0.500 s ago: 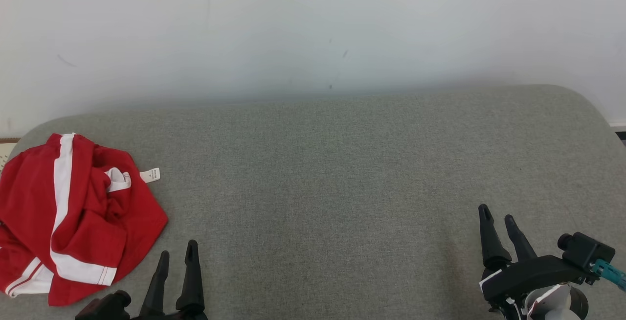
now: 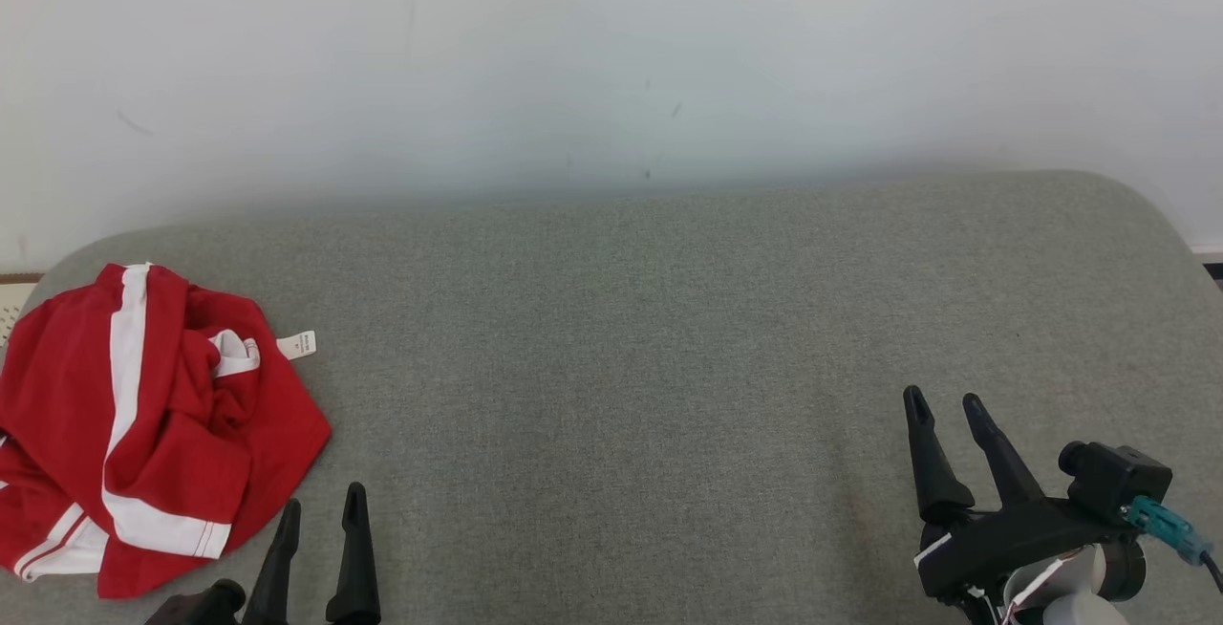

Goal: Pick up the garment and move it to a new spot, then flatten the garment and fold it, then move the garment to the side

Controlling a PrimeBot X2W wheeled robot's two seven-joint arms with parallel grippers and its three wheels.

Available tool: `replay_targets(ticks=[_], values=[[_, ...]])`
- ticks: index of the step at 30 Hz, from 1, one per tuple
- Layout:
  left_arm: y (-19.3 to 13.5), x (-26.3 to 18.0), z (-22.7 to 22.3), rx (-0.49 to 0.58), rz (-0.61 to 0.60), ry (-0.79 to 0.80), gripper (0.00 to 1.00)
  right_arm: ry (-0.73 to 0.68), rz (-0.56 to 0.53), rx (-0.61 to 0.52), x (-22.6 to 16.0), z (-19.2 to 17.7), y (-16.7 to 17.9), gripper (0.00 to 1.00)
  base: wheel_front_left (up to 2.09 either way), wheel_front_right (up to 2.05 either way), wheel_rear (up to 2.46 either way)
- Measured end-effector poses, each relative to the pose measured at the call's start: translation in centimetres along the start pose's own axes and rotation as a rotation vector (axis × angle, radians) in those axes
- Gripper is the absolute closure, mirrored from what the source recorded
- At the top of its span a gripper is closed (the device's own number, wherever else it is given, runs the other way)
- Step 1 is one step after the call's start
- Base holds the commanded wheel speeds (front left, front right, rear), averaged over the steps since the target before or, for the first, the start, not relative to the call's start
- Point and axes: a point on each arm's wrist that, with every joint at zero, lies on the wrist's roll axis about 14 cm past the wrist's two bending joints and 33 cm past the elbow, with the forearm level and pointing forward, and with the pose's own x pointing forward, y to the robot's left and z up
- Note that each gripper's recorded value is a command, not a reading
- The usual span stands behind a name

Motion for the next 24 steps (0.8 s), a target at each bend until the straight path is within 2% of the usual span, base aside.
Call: replay_targets(ticks=[12,24], values=[[0.9,-0.5,1.1,0.140,0.016,-0.032,0.00,-0.010,0.083,-0.098,-0.3,-0.3,2.2,0.00,0.00,0.00,0.00],[1.4,-1.1,1.9,0.236,0.036,-0.061,0.00,-0.053,0.091,-0.149,-0.8,0.0,3.0,0.00,0.00,0.00,0.00]])
